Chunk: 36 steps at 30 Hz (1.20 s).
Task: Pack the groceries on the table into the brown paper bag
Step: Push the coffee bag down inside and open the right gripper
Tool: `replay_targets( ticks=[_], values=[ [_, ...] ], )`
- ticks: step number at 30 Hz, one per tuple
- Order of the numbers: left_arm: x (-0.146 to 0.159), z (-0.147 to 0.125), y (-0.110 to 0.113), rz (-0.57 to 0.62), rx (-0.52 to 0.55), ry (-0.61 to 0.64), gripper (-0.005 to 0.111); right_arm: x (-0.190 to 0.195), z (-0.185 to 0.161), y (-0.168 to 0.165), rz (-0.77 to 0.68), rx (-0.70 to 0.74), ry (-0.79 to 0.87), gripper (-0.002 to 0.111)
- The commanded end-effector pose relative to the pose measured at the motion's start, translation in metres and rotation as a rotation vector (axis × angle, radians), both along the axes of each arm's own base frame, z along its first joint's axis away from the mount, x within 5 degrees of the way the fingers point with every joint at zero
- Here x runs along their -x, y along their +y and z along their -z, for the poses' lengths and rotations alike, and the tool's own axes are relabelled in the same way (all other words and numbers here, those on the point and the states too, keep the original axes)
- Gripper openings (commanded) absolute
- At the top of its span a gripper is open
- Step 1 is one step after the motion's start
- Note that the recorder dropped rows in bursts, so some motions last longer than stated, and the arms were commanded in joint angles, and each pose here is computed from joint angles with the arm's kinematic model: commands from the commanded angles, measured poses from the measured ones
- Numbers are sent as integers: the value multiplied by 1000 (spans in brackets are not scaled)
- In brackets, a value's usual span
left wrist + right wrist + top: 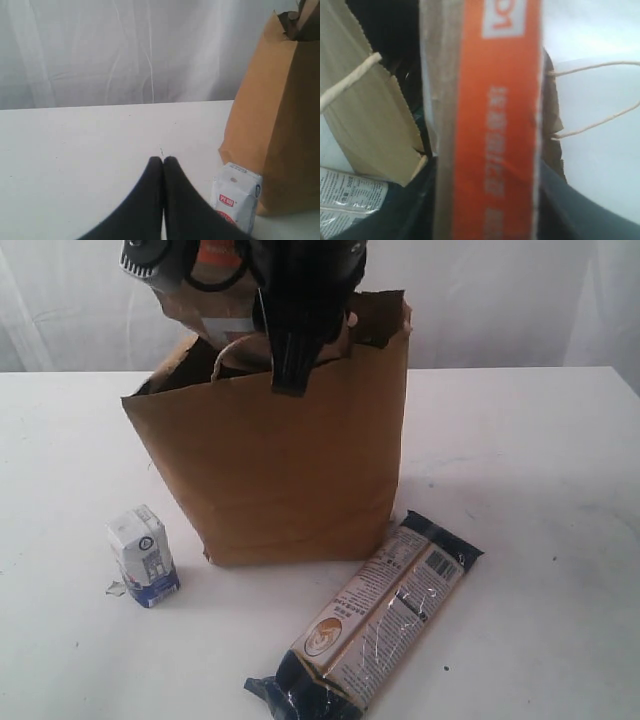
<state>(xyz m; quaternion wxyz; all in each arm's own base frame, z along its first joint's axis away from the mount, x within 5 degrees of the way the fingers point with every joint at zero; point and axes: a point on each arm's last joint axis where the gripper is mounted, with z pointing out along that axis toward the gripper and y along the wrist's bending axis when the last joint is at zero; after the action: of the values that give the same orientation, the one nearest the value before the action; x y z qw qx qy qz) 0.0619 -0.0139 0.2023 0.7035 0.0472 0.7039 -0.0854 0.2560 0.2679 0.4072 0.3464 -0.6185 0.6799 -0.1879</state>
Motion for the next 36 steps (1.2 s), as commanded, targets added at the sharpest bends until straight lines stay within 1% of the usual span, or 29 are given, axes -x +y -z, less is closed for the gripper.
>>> replay_targets(
  ticks=[1, 5, 9, 11, 17, 20, 22, 23, 24, 26, 28, 29, 36],
  values=[
    [0, 1, 0, -3, 18, 9, 0, -9, -3, 13, -75, -70, -101, 0],
    [0, 1, 0, -3, 18, 9, 0, -20, 13, 32, -122, -86, -121, 0],
    [0, 1, 0, -3, 18, 9, 0, -28, 33, 41, -119, -43, -90, 0],
    [0, 1, 0, -3, 18, 9, 0, -30, 38, 44, -109, -47, -83, 0],
    [0, 1, 0, -3, 18, 9, 0, -32, 40, 46, -58, -117, -69, 0],
    [0, 1, 0, -3, 18, 9, 0, -32, 41, 44, -22, -122, -62, 1],
    [0, 1, 0, -3, 18, 9, 0, -32, 42, 42, 9, -114, -50, 11],
    [0, 1, 0, -3, 18, 9, 0, -32, 42, 41, 18, -106, -46, 21],
    [0, 1, 0, -3, 18, 9, 0, -32, 42, 41, 21, -104, -47, 27],
    [0, 1, 0, -3, 18, 9, 0, -33, 42, 40, 51, -138, -46, 42],
    [0, 1, 0, -3, 18, 9, 0, -35, 40, 39, 105, -172, -72, 52],
    [0, 1, 0, -3, 18, 9, 0, -36, 38, 37, 131, -185, -92, 55],
    [0, 1, 0, -3, 18, 9, 0, -37, 37, 36, 145, -185, -103, 56]
  ],
)
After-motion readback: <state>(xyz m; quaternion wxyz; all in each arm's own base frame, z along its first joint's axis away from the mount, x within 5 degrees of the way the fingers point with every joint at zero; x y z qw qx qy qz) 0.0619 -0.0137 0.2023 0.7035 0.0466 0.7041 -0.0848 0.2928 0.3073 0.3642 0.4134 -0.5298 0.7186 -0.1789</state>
